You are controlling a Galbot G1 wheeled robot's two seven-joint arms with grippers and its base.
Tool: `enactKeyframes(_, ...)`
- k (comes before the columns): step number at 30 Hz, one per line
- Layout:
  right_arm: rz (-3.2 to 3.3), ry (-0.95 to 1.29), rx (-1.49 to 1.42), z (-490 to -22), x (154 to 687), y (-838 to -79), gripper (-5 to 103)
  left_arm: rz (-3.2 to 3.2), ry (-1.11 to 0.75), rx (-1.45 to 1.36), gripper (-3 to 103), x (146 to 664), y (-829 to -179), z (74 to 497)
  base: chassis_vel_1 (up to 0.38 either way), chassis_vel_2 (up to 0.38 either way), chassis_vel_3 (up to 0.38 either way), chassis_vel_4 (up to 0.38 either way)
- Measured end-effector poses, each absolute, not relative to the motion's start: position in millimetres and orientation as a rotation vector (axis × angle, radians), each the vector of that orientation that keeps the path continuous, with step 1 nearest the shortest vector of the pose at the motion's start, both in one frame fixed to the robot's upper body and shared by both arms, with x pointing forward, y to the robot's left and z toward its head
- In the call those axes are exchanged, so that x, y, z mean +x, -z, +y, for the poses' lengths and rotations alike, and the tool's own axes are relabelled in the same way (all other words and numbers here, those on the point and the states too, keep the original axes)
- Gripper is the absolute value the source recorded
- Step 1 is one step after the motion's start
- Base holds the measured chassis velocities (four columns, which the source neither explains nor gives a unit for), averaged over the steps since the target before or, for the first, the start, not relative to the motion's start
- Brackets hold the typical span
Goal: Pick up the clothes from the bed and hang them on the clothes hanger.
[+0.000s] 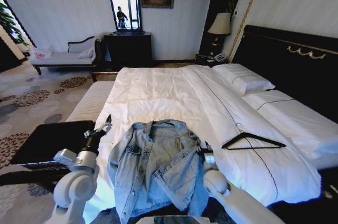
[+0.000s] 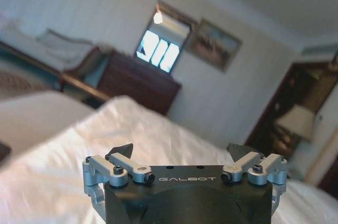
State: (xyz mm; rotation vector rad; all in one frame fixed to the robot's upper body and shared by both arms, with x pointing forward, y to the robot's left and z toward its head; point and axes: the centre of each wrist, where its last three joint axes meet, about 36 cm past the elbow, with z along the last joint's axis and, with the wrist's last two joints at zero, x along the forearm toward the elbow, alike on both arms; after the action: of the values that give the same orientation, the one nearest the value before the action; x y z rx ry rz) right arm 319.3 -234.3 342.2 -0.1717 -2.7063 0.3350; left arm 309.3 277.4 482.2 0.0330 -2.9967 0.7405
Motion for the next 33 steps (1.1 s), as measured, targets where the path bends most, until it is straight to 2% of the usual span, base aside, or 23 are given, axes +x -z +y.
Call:
enactKeyframes(3,-2.765,-0.275,-0.167,-232,314,-355,71,-2.928,-0.721,-0.026,100,316,-465,270,0.0,0.0,0.0,0.0)
enactKeyframes(4,-2.809,-0.227,-0.16,-229,314,-363,71,-2.895,-0.704,-0.053,100,320,-456,266,0.0,0.0,0.0,0.0)
enactKeyframes(5,-2.846,-0.181,-0.152,-226,315,-371,77,-2.864,-0.671,-0.076,100,324,-448,263,0.0,0.0,0.0,0.0)
enactKeyframes(6,-2.846,-0.181,-0.152,-226,315,-371,77,-2.864,-0.671,-0.076,100,324,-448,263,0.0,0.0,0.0,0.0)
enactKeyframes(7,-2.869,-0.15,-0.146,-224,315,-375,83,-2.848,-0.641,-0.087,100,327,-442,261,0.0,0.0,0.0,0.0)
enactKeyframes(10,-2.936,-0.014,-0.114,-213,317,-392,97,-2.771,-0.424,-0.161,100,337,-408,246,0.0,0.0,0.0,0.0)
enactKeyframes(21,-2.917,0.011,-0.064,-202,328,-380,100,-2.636,-0.128,-0.214,100,355,-335,217,0.0,0.0,0.0,0.0)
enactKeyframes(31,-2.9,0.007,-0.064,-200,329,-373,100,-2.567,-0.071,-0.23,100,358,-310,213,0.0,0.0,0.0,0.0)
enactKeyframes(32,-2.897,0.007,-0.066,-200,329,-372,100,-2.561,-0.065,-0.24,102,358,-307,211,0.0,0.0,0.0,0.0)
enactKeyframes(33,-2.895,0.006,-0.07,-200,329,-371,100,-2.552,-0.055,-0.252,100,358,-304,209,0.0,0.0,0.0,0.0)
